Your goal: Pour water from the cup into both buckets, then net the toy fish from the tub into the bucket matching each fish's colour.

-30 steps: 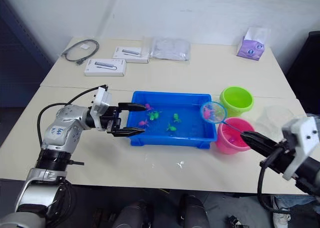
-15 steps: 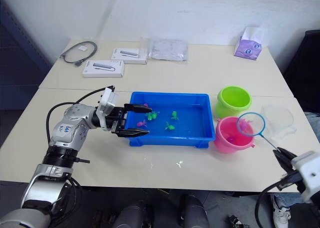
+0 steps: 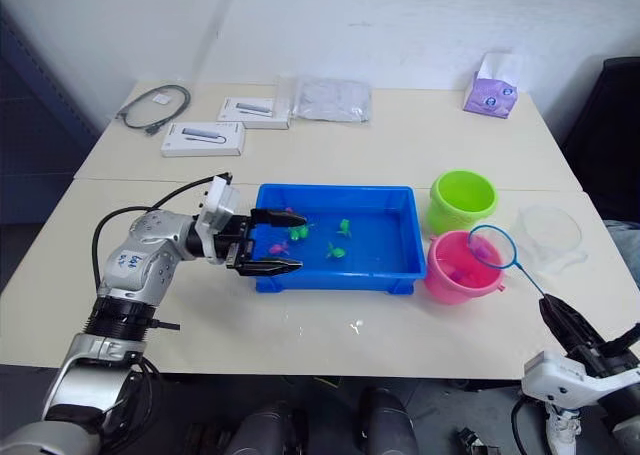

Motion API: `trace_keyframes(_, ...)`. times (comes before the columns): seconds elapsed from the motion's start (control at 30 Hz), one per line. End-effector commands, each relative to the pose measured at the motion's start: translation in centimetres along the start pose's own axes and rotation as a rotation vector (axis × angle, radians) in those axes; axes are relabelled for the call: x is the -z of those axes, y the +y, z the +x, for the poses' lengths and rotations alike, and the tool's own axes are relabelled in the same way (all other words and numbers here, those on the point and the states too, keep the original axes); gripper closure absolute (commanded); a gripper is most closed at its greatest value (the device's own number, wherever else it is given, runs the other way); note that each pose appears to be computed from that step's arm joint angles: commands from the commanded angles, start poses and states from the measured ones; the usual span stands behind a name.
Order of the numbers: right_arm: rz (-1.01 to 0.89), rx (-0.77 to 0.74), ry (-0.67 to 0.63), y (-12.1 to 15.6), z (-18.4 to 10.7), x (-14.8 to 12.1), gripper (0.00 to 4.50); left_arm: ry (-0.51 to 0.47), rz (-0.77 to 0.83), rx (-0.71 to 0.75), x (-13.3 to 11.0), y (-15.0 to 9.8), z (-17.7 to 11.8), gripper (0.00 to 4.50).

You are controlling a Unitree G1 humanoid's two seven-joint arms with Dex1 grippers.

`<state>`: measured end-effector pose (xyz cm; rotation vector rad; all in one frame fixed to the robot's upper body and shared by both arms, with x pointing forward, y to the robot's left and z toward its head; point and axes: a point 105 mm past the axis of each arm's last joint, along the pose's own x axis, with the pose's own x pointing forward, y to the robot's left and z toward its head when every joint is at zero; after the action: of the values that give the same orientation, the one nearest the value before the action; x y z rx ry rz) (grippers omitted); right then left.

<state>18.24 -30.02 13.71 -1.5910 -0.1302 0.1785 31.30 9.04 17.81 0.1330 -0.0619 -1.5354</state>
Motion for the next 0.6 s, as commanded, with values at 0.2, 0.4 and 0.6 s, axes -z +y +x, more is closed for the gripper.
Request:
trace_keyframes(0.2,-0.157,0.075,-0.03,-2.2,-0.3,-0.3,4.5,-0.025,0.052,0.001,-2.0,-0.4,0.7,0.05)
trace_keyframes(0.4,-0.151,0.044,-0.051,-1.3,-0.2,-0.8,4.5,-0.027,0.067,-0.006,-2.4,-0.5,0.6,0.05)
trace_keyframes(0.6,-0.126,0.042,-0.057,-1.0,0.3,-1.2,4.5,-0.019,0.056,0.016,-2.0,-1.1,0.4,0.05)
